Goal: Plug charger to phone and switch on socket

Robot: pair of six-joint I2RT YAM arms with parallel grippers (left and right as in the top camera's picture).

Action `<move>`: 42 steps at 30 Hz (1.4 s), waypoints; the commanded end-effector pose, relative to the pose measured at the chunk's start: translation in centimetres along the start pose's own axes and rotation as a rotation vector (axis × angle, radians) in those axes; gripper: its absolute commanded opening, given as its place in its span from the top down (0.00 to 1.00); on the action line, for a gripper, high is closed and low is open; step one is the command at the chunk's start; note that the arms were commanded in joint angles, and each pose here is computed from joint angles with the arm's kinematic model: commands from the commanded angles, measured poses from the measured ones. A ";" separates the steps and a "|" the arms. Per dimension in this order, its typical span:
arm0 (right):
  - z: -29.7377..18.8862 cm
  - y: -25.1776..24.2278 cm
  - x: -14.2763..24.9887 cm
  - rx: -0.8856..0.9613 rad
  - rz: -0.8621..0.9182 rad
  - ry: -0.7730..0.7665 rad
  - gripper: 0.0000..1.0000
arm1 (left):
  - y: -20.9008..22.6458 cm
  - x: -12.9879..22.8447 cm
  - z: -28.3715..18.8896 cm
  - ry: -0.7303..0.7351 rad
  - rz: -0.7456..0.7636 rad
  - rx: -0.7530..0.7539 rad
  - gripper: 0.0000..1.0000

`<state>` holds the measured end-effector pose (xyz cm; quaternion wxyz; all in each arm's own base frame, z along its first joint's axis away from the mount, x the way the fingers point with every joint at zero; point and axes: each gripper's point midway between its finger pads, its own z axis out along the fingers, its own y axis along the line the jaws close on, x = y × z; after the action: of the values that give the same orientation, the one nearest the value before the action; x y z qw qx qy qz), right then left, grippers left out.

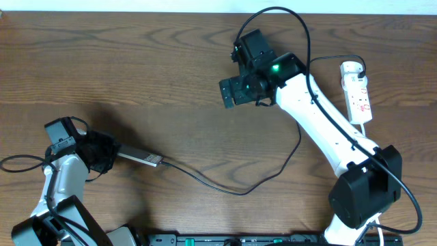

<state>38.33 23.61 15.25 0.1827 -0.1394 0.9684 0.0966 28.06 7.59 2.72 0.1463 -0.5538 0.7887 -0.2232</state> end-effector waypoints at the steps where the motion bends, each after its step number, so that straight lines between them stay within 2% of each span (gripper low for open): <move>1: -1.0 0.2 -0.5 0.024 0.002 -0.033 0.01 | 0.3 0.0 0.2 -0.001 -0.014 -0.014 0.93; 14: -1.0 0.2 -0.5 0.025 0.002 -0.031 0.01 | 3.4 1.3 3.1 0.100 -0.075 -0.119 0.93; 19: -1.0 0.2 -0.4 0.025 0.002 -0.031 0.01 | 3.7 1.4 3.3 0.110 -0.081 -0.128 0.78; 25: -0.9 0.2 -0.5 0.025 0.001 -0.031 0.01 | 3.8 1.5 3.3 0.112 -0.082 -0.131 0.76; 31: -0.9 0.2 -0.5 0.025 -0.002 -0.031 0.01 | 3.9 1.6 3.3 0.117 -0.069 -0.134 0.58; 42: -0.9 0.2 -0.4 0.025 -0.002 -0.030 0.01 | 3.8 1.6 3.3 0.117 -0.057 -0.131 0.57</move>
<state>38.22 23.63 15.20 0.1859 -0.1425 0.9686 0.0836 28.67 6.53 0.69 0.0975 -0.5551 0.7856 -0.2554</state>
